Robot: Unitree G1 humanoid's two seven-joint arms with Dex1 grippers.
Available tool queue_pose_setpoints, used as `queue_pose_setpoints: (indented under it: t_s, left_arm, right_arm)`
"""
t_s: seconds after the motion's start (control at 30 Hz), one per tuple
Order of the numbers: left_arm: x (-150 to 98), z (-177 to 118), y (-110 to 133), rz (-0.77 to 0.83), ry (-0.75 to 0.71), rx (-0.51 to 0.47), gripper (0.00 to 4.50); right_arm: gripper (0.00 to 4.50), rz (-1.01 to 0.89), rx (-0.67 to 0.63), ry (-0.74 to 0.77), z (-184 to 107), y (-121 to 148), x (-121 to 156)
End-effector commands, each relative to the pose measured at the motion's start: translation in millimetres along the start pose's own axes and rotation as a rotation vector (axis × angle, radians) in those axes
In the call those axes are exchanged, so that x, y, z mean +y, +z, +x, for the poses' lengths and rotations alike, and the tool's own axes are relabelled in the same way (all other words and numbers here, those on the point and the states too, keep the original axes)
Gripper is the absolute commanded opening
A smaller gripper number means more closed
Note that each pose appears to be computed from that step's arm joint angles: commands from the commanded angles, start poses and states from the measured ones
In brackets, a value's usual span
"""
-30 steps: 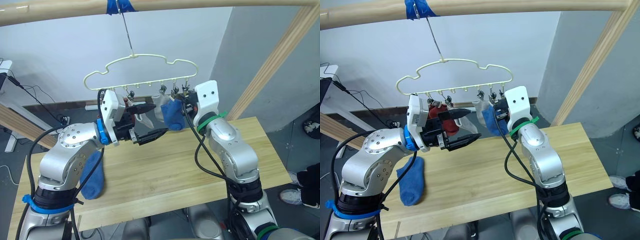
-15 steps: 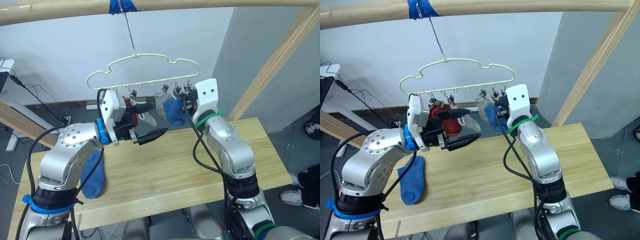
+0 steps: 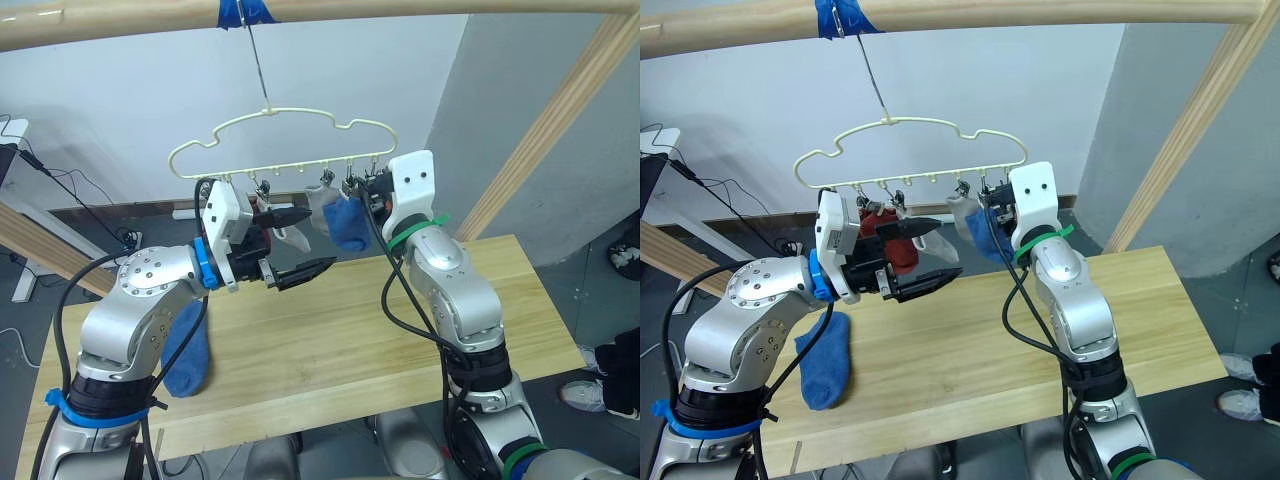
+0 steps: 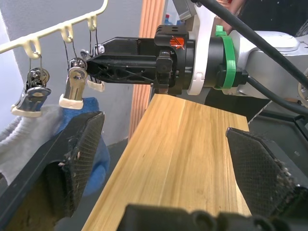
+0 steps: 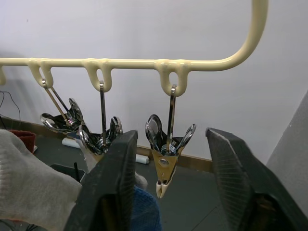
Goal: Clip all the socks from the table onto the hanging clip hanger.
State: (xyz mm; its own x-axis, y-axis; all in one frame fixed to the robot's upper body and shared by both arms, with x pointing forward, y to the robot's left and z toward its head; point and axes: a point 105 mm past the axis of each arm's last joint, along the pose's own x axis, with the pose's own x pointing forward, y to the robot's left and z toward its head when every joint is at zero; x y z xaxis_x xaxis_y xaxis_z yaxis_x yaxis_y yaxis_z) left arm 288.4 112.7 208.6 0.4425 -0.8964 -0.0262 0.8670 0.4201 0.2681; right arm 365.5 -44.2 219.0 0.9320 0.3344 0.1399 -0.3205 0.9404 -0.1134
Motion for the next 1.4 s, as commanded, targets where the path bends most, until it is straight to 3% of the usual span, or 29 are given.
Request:
queue_pose_setpoints:
  t_s: [0.03, 0.5, 1.4]
  left_arm:
    - [-3, 0, 3, 0.025, -0.014, -0.01, 4.5]
    - [-4, 0, -1, 0.03, -0.023, -0.002, 4.5]
    - [-4, 0, -7, 0.035, -0.036, 0.007, 4.5]
  right_arm:
    - [2.15, -0.004, -0.073, -0.02, 0, 18, -1]
    - [2.15, 0.091, -0.068, -0.101, 0, 18, -7]
    - [2.15, 0.246, -0.068, -0.058, 0, 29, 6]
